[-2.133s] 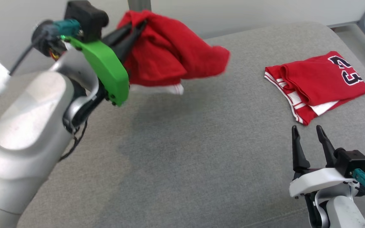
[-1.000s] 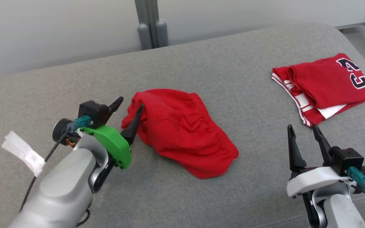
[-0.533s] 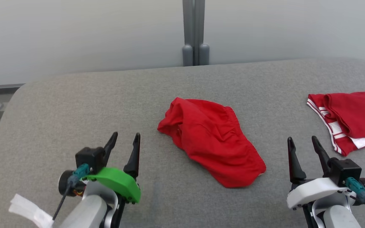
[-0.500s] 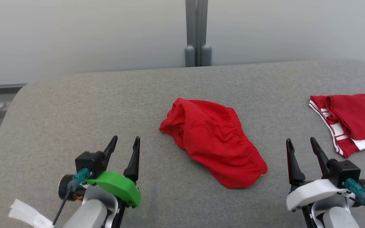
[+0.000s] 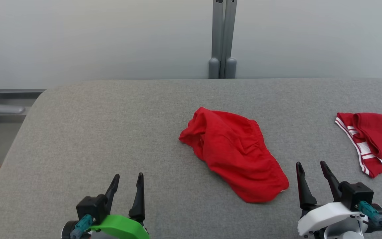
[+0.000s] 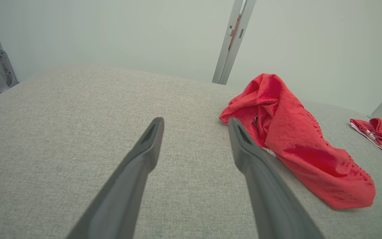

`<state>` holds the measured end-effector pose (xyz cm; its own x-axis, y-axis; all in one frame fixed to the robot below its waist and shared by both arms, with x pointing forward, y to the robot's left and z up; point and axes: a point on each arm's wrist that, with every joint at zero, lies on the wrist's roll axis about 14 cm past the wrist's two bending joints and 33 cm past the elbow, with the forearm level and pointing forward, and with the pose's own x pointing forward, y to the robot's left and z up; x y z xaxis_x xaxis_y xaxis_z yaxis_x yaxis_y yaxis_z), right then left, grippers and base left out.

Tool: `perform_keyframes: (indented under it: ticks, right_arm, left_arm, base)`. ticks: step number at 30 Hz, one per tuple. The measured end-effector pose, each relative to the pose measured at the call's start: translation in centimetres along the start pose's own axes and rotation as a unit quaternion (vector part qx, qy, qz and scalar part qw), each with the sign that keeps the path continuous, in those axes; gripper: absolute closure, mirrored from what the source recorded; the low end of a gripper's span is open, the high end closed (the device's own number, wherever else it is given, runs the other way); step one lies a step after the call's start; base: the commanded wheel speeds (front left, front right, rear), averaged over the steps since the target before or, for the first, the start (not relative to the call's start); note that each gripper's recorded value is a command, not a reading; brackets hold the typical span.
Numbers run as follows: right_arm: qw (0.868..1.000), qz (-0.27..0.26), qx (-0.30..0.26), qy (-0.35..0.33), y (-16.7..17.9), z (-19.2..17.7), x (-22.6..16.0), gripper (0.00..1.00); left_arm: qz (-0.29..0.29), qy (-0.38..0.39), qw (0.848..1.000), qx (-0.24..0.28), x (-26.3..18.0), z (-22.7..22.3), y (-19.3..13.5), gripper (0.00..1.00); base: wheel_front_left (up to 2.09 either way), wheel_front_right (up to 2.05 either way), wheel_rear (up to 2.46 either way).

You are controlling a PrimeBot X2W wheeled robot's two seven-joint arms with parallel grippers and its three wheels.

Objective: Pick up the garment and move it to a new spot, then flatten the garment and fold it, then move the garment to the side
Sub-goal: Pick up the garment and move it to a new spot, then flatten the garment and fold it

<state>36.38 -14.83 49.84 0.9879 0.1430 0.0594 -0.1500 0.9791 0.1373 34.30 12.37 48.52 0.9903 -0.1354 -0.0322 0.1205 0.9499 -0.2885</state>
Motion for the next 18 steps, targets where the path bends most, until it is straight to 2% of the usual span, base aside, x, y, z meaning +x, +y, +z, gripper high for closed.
perform_keyframes:
  ticks: [18]
  right_arm:
    - [1.0, -0.002, -0.01, 0.005, -0.24, -0.25, -0.16, 0.0]
  left_arm:
    - [0.004, -0.014, 1.0, 0.001, 0.14, 0.5, 0.38, 0.0]
  base:
    - [0.0, 0.0, 0.0]
